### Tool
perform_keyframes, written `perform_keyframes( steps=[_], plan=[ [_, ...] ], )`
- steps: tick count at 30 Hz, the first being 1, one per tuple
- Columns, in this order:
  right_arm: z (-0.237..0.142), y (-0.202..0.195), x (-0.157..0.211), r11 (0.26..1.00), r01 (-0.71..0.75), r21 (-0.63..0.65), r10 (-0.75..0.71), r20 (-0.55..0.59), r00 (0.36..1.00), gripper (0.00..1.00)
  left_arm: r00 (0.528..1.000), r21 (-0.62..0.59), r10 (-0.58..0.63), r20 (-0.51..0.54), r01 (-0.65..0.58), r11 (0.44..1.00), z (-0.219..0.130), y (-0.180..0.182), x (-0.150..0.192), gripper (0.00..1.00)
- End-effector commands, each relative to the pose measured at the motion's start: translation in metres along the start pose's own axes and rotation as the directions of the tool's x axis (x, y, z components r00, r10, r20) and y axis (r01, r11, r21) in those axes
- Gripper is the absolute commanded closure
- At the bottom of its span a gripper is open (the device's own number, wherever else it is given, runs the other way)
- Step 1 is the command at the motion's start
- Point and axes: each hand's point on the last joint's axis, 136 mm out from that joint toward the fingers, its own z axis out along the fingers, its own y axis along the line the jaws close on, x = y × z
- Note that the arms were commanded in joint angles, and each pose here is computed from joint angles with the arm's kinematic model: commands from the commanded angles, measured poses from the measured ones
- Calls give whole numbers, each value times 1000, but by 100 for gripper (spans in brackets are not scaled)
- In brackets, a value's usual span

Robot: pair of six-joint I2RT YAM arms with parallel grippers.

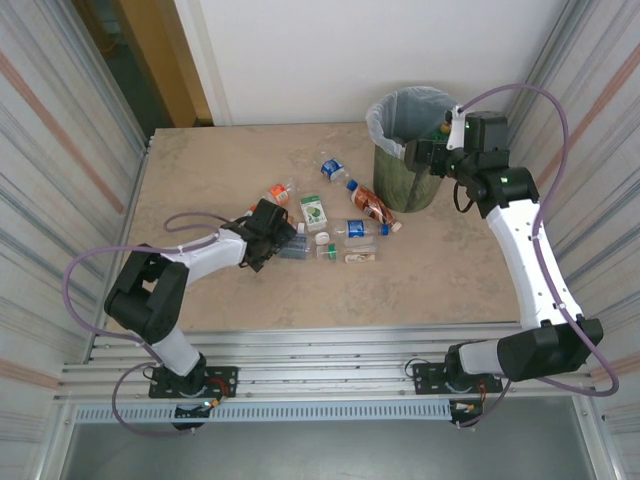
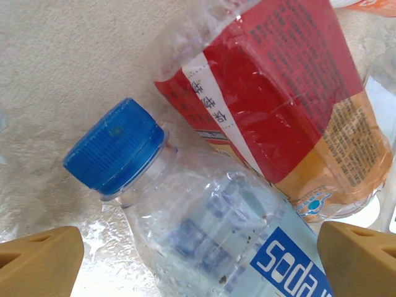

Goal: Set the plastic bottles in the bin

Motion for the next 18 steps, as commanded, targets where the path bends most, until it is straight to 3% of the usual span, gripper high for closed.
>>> perform_keyframes(
  steps=[1,13,18],
  plan=[
    [-7,3,0,1000,-11,14,11,16,1000,0,998,-57,44,-40,-46,997,2,13,10,6],
    [1,15,14,1000,7,27,-6,-21,1000,1,994,-78,92,-55,-96,992,-19,30,13,23],
    [4,20,18,1000,10,20,-9,-32,999,1,996,-15,82,-35,-83,996,-32,18,10,7]
  ],
)
